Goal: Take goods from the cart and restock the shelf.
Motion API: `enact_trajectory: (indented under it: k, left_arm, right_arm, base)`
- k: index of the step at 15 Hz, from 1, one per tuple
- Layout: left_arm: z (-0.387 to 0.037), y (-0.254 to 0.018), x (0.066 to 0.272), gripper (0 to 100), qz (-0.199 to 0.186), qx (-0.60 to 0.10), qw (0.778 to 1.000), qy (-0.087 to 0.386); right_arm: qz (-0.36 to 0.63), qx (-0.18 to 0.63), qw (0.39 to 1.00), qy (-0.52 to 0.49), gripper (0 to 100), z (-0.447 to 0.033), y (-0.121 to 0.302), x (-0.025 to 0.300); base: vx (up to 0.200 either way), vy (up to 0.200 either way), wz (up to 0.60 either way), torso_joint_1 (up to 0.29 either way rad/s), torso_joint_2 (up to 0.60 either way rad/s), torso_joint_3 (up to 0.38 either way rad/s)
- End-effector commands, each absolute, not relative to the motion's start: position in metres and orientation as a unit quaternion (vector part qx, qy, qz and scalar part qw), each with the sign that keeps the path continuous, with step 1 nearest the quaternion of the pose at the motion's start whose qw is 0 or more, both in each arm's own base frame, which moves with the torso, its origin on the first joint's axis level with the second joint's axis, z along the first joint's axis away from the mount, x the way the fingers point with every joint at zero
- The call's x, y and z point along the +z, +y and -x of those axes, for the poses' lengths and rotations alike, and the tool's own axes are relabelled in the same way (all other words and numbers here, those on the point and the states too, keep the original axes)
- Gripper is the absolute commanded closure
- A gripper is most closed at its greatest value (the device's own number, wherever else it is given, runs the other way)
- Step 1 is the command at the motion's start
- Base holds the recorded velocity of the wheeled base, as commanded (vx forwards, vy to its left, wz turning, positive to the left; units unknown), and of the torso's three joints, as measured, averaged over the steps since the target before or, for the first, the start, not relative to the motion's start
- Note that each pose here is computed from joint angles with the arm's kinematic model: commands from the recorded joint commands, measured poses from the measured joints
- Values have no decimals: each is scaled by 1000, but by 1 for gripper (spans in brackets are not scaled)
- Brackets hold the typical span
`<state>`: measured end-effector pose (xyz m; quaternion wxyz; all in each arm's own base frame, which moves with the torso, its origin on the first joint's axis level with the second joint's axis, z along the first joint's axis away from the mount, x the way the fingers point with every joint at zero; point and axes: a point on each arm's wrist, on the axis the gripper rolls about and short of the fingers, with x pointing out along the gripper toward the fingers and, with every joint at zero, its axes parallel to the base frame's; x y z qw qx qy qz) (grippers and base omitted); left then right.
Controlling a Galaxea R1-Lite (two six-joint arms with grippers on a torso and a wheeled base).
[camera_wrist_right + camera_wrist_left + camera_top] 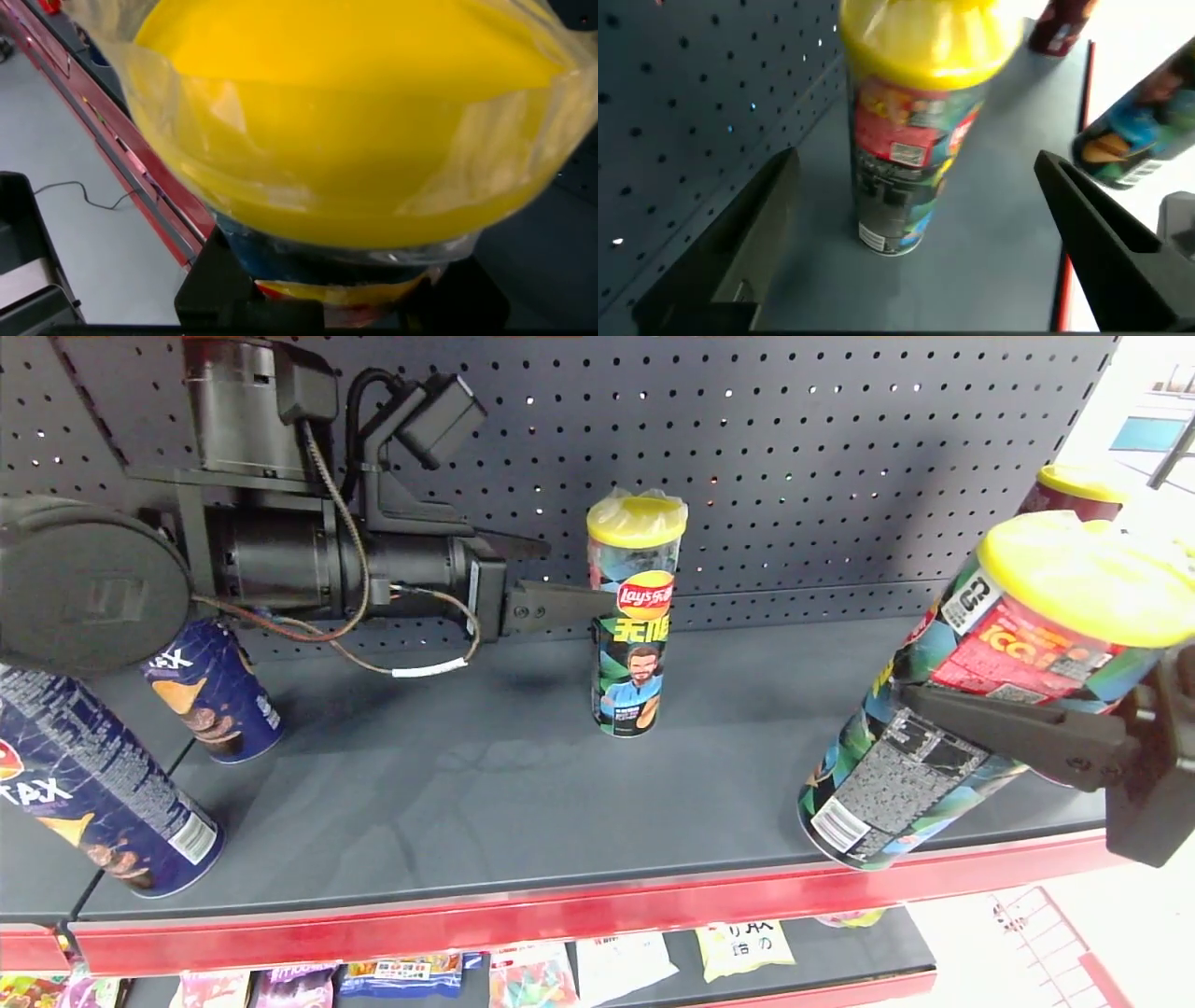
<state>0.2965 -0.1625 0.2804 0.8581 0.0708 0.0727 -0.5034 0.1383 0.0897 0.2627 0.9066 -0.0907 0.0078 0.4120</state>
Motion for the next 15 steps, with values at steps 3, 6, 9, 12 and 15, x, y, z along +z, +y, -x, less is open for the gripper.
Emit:
enact_trajectory:
  k: [3,6,9,12,15]
  left_arm:
    - [-314,-172,265,0,-70,-502,857,91]
    - [-326,-181,267,0,-72,-501,859,81]
    - [-331,-196,268,0,-73,-513,852,74]
    - [-330,-205,263,0,-74,-522,846,79]
    - [-336,-209,258,0,-74,-523,845,81]
  right_arm:
    - [91,404,910,6,100,-141,88,264]
    - [91,405,910,10,100,-142,88,263]
    - [91,404,910,12,100,-143,89,262]
    - [91,401,911,13,100,-144,88,262]
    - [91,401,912,13,100,-144,88,262]
  base:
    - [0,0,0,0,0,0]
    - [0,0,0,0,0,0]
    - [0,0,0,0,0,0]
    - [0,0,0,0,0,0]
    - [0,0,0,0,0,0]
